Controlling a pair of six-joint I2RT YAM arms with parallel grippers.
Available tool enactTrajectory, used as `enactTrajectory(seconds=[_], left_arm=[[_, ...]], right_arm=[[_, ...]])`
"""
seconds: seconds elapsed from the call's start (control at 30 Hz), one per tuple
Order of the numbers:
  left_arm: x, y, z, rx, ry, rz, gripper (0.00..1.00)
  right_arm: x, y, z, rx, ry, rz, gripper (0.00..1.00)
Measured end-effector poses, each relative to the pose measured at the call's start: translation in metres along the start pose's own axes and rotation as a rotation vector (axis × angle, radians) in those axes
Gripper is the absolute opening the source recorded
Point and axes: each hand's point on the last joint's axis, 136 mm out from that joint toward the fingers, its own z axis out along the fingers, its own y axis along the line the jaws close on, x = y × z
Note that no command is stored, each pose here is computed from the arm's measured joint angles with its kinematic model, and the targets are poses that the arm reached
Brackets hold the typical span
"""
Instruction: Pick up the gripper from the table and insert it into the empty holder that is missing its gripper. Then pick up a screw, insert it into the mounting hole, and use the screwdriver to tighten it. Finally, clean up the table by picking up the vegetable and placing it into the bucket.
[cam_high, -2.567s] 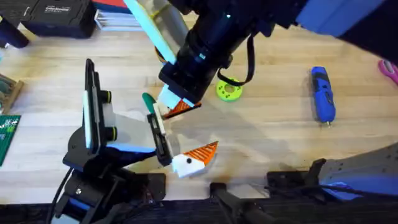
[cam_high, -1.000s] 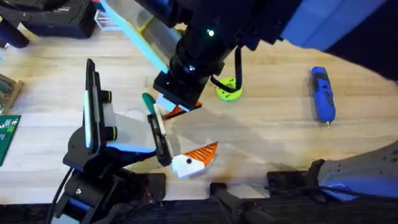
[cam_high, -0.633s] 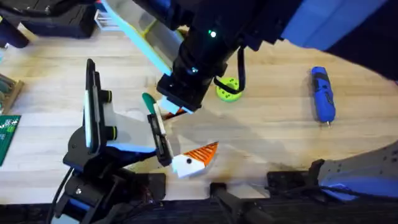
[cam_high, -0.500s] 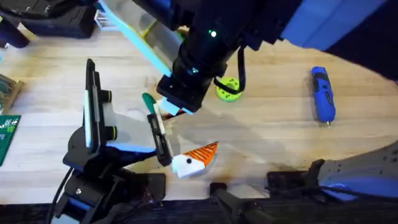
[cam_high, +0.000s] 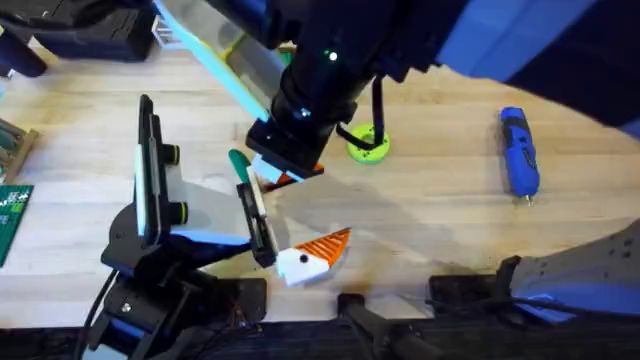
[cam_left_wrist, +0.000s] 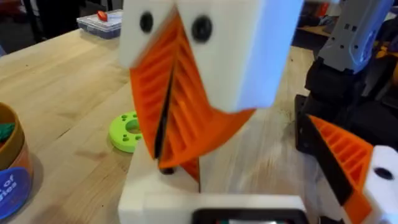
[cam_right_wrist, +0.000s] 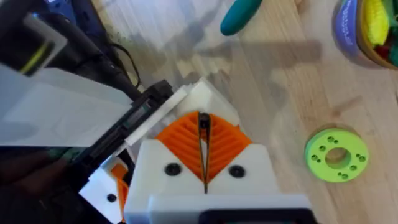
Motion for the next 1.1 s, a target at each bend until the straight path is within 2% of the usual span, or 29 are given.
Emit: enactTrajectory(seconds=[0.43,0.47,0.67,0.7,0.93,1.1], left_arm=[[0.001,-0.002,0.000,0.014,0.004,-0.010,0.985],[0.001,-0.002,0.000,0.014,0.004,-0.010,0.985],[0.001,-0.002,0.000,0.009,0.002,-0.007,0.985],[0.000,-0.002,0.000,0.010,0.002,-0.005,0.985],[0.000,-0.002,0.000,0.010,0.001,0.002,0.985],[0.000,-0.002,0.000,0.010,0.001,0.005,0.985]], right_arm=[[0.008,0.001,0.007,-0.008,0.049,0.009,0.007],[0.008,0.001,0.007,-0.008,0.049,0.014,0.041],[0.013,-0.006,0.002,-0.002,0.058,0.065,0.889],[0.014,-0.012,0.000,0.003,0.055,0.084,0.969],[0.024,-0.051,-0.040,0.033,-0.023,0.222,0.993],[0.054,-0.059,-0.070,0.021,-0.099,0.295,0.994]])
